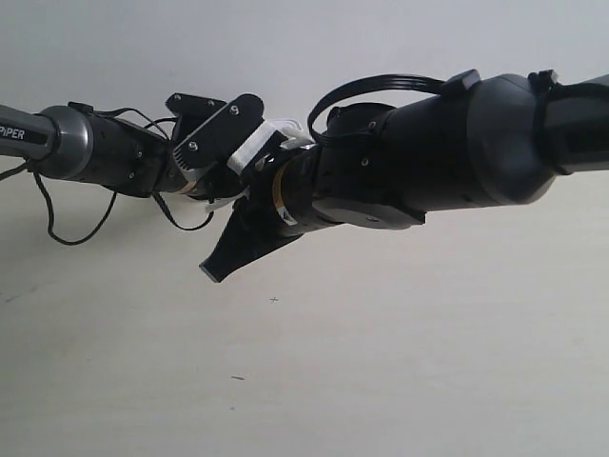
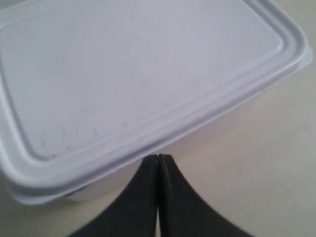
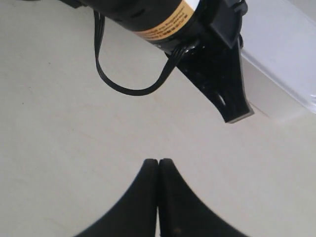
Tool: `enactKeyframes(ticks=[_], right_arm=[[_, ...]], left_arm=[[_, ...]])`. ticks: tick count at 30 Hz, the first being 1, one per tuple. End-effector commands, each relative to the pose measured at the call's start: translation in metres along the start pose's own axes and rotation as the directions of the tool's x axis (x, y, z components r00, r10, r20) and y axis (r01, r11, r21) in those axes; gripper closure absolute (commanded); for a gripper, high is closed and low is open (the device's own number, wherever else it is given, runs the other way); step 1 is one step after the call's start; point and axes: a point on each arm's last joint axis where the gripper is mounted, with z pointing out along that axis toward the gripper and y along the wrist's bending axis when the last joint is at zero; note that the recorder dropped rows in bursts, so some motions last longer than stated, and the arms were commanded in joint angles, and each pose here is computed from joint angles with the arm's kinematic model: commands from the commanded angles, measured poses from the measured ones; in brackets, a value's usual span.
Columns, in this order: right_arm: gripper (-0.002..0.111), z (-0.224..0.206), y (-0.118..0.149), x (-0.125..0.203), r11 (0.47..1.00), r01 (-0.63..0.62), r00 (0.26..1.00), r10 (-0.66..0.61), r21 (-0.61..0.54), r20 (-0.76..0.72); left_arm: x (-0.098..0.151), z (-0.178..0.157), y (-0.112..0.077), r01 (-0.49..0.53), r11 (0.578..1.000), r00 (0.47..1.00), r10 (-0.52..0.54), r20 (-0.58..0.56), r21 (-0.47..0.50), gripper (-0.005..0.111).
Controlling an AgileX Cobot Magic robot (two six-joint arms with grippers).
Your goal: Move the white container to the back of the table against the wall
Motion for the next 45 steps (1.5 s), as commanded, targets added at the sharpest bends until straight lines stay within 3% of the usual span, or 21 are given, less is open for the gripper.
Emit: enactKeyframes(ticks=[1, 13, 31, 45], right_arm=[[0.108, -0.005, -0.001, -0.002, 1.000, -0.020, 1.000, 0.020, -0.001, 0.006], [0.108, -0.005, -0.001, -0.001, 1.000, -0.022, 1.000, 0.022, 0.002, 0.001], [0.108, -0.012, -0.004, -0.003, 0.999, -0.026, 1.000, 0.026, 0.024, -0.011], [0.108, -0.012, -0.004, -0.002, 0.999, -0.026, 1.000, 0.026, 0.026, -0.014]], left_arm=[[-0.002, 0.007, 0.002, -0.012, 1.000, 1.000, 0.012, 0.011, -0.022, 0.107], [-0.015, 0.017, 0.008, -0.025, 0.999, 0.998, 0.027, 0.057, -0.044, 0.107], [-0.027, 0.038, 0.004, -0.026, 1.000, 0.994, 0.026, 0.105, 0.003, 0.107], [-0.025, 0.052, 0.005, -0.027, 1.000, 0.993, 0.028, 0.115, -0.010, 0.107]])
